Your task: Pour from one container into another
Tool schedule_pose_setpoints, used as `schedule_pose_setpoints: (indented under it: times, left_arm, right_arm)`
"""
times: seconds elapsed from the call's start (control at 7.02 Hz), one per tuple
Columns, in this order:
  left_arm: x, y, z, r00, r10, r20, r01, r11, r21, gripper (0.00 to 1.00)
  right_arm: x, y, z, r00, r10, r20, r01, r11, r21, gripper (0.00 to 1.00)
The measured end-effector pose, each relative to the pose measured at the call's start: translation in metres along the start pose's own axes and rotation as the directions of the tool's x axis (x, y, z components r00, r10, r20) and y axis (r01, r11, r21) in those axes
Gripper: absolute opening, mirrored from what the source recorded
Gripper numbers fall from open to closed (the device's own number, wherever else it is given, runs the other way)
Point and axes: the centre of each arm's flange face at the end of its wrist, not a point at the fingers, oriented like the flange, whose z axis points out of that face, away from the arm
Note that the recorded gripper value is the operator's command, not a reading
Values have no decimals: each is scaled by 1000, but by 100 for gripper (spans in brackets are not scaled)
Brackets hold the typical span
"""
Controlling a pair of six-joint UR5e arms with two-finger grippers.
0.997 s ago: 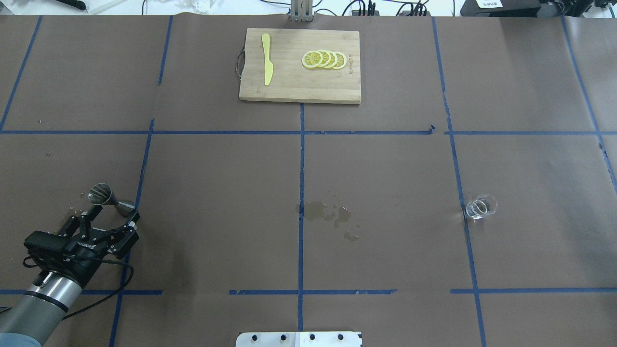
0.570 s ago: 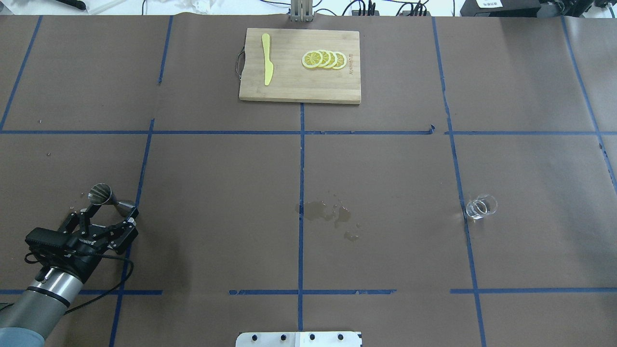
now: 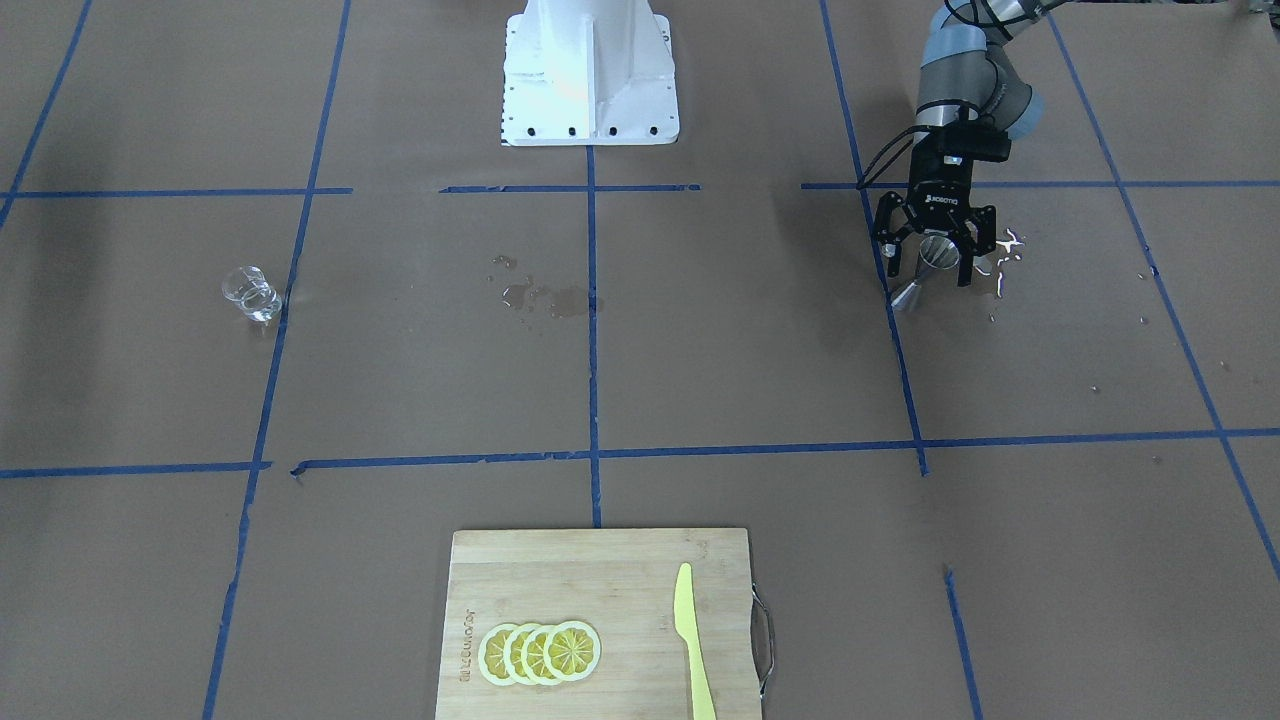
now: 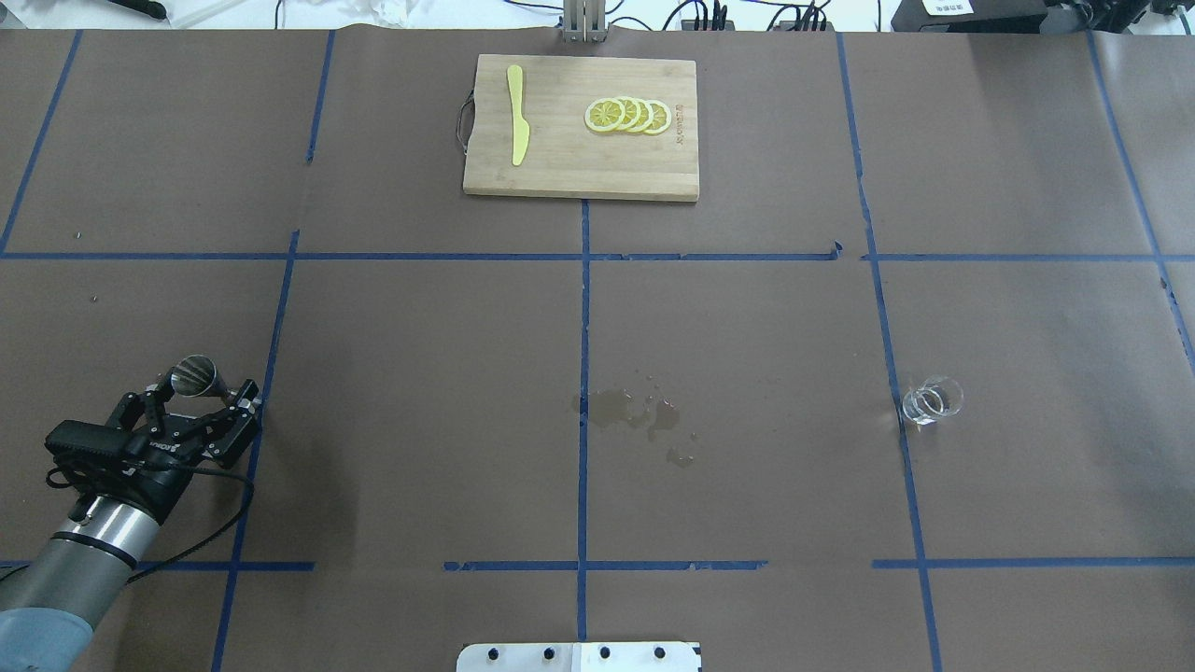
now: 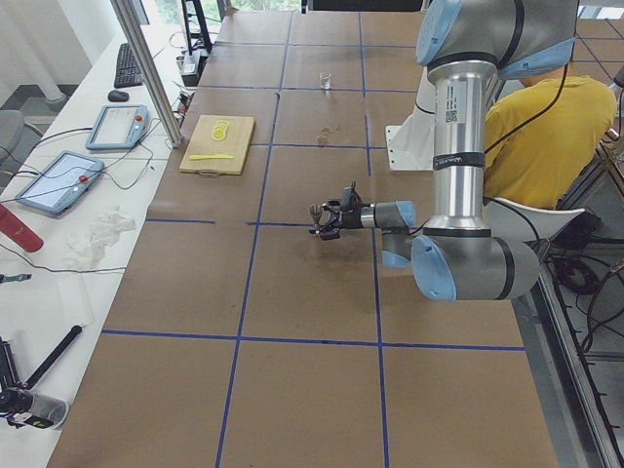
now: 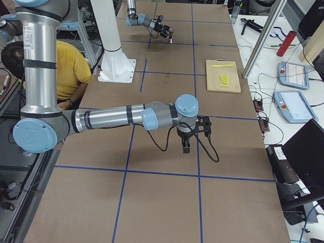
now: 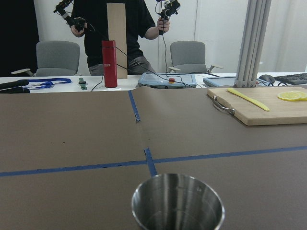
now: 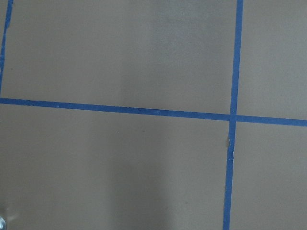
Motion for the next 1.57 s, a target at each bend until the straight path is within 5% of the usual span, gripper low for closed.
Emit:
schedule_pose_setpoints:
  times: [0.14,0.85,1.57]
  left_arm:
    - [0,3,2,1000,4,1,-4,1000,-2,90]
    - [3,5,3,1000,2,-9,-2,1000,-16,6]
    - [9,-6,2,999,-18,-27,18,1000,-8,0]
  right_arm:
    - [0,0,0,1000,-1,0,1,1000,1,100]
    - [-1,-1,0,1000,-1,0,1,1000,1,100]
    - [-5,-3,-4,1000,-15,2,15,1000,9,100]
